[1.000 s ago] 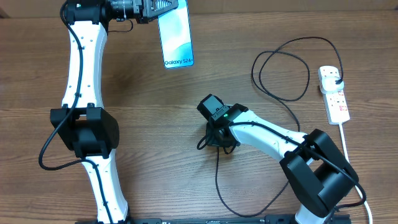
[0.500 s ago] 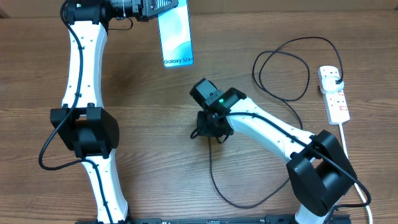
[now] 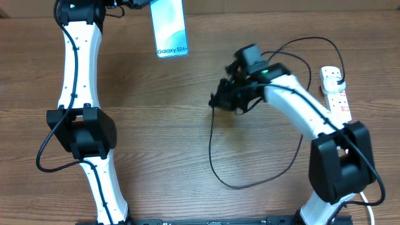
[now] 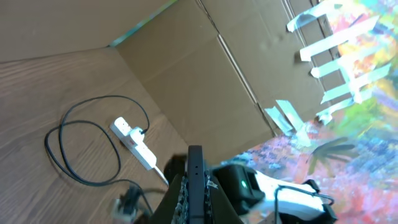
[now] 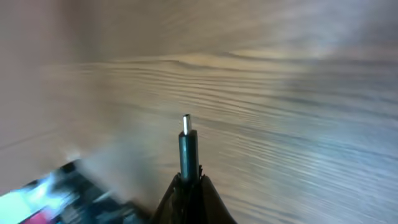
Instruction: Plug charger to phone and switch on socket
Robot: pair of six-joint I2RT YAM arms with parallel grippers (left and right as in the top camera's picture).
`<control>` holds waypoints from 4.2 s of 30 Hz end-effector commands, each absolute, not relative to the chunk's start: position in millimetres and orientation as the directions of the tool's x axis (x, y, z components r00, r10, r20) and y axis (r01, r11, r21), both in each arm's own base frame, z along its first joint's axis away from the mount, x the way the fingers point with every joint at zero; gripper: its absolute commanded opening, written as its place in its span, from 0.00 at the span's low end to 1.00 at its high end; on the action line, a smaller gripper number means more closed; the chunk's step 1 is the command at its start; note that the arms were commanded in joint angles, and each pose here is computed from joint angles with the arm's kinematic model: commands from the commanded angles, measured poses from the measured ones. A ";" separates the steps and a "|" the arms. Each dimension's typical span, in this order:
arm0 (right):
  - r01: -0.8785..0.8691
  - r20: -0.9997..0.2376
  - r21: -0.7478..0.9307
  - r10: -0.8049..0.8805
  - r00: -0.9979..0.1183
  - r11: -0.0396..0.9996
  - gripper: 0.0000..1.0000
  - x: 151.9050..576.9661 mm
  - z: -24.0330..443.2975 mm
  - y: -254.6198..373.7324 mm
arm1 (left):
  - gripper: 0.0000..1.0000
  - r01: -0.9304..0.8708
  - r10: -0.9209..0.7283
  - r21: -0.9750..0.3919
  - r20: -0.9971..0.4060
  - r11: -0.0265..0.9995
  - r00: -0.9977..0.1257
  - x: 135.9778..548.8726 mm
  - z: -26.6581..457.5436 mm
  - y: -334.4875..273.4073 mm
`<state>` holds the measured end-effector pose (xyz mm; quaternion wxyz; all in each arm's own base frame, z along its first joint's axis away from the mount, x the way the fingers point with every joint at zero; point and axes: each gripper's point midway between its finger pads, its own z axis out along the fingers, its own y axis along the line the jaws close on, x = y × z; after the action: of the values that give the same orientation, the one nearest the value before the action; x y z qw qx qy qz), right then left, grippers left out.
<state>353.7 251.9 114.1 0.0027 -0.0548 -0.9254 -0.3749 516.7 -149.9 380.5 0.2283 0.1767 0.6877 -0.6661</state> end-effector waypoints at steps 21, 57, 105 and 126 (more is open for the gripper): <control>-0.420 -0.411 0.906 -0.142 -0.901 0.046 0.04 374.2 259.1 294.7 | 0.04 0.416 -0.241 -0.903 -0.430 0.109 -0.870 543.0 412.0 -143.3; -0.400 -0.398 0.914 0.042 -0.916 -0.065 0.04 401.0 341.2 298.0 | 0.04 0.396 -0.329 -0.915 -0.399 0.079 -0.856 553.5 434.9 -146.5; -0.401 -0.397 0.914 0.070 -0.915 -0.055 0.04 408.7 341.7 289.5 | 0.04 0.443 -0.228 -0.895 -0.442 0.049 -0.868 534.7 435.7 -182.4; -0.366 -0.356 0.928 0.124 -0.926 -0.071 0.04 416.1 351.3 287.2 | 0.04 0.419 -0.285 -0.906 -0.416 0.051 -0.864 543.6 441.0 -166.5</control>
<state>400.5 292.2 340.5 -0.1391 0.1214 -0.6664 -0.7224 556.0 -166.2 422.9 0.2598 0.0404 0.6838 -0.6807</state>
